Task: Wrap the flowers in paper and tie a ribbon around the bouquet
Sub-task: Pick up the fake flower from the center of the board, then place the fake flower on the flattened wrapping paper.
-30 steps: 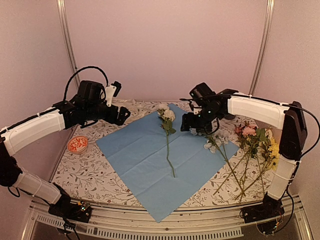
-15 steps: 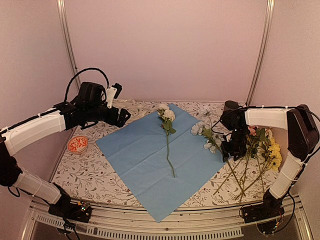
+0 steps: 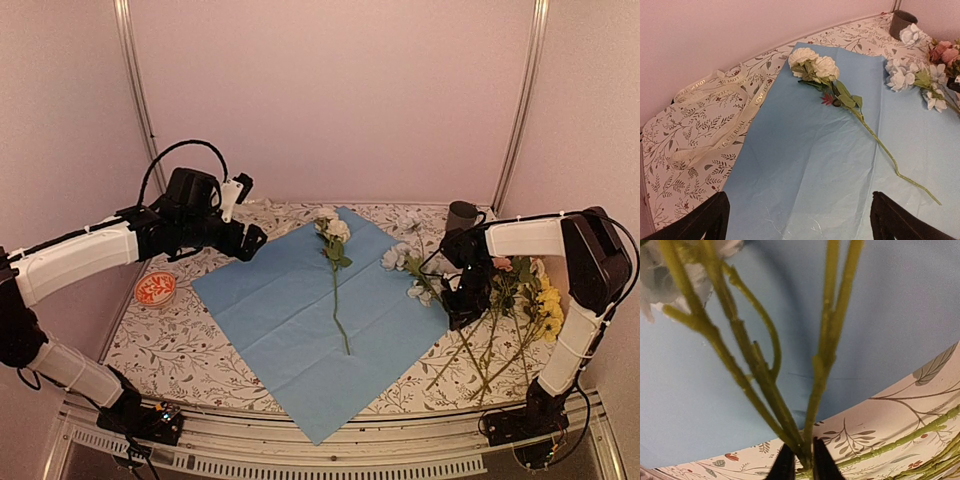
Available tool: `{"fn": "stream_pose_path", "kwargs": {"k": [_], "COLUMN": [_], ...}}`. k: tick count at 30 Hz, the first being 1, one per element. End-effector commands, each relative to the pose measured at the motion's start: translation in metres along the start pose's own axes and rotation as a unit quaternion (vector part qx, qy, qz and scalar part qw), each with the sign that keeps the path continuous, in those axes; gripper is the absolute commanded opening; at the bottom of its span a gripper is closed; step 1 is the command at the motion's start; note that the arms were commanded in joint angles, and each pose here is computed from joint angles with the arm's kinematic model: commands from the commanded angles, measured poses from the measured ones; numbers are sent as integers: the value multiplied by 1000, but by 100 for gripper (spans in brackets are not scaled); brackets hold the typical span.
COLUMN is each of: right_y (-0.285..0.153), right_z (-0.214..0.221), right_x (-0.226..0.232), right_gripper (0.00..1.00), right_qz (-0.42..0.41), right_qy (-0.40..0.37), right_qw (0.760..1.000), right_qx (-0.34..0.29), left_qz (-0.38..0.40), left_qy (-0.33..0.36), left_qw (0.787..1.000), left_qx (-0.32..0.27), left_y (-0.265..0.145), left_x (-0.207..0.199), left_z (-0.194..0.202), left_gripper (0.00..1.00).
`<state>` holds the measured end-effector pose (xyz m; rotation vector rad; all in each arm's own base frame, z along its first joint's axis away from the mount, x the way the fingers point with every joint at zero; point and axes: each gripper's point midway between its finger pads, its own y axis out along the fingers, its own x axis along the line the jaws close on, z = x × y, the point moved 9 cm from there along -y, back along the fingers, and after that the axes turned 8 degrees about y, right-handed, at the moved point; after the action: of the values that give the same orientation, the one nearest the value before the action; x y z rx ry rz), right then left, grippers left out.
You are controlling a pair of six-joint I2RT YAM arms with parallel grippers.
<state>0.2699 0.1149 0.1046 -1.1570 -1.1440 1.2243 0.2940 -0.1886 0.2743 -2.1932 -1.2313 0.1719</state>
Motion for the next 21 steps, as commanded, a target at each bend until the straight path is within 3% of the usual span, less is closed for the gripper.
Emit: {"fn": "stream_pose_path", "kwargs": {"k": [1, 8, 11, 12, 13, 15, 17, 18, 21], "right_y": [1, -52, -105, -124, -146, -181, -196, -199, -193], "right_z": [-1, -1, -4, -4, -4, 2, 1, -6, -33], "right_x": [-1, 0, 15, 26, 40, 68, 89, 99, 125], "right_gripper": [1, 0, 0, 0, 0, 0, 0, 0, 0], "right_qz": [0, 1, -56, -119, -198, -383, -500, -524, -495], "right_qy": [-11, -6, -25, -41, -67, -141, -163, -147, -61], "right_qw": [1000, 999, 993, 986, 969, 897, 830, 816, 837], "right_qx": [-6, -43, -98, -112, -132, -167, -188, -195, -226], "left_qz": [-6, -3, -2, -2, -3, -3, -6, -6, -6], "left_qy": [12, 18, 20, 20, 19, 20, 21, 21, 23], "left_qw": [1000, 1000, 1000, 1000, 1000, 1000, 1000, 1000, 1000], "left_qx": [-1, 7, 9, 10, 9, 10, 12, 14, 15], "left_y": [5, 9, 10, 10, 10, 10, 11, 12, 12], "left_x": [-3, -6, -7, -7, -7, -7, -6, -7, -8], "left_z": [2, 5, 5, 6, 6, 6, 6, 7, 7], "left_gripper": [99, 99, 99, 99, 99, 99, 99, 99, 99]}}
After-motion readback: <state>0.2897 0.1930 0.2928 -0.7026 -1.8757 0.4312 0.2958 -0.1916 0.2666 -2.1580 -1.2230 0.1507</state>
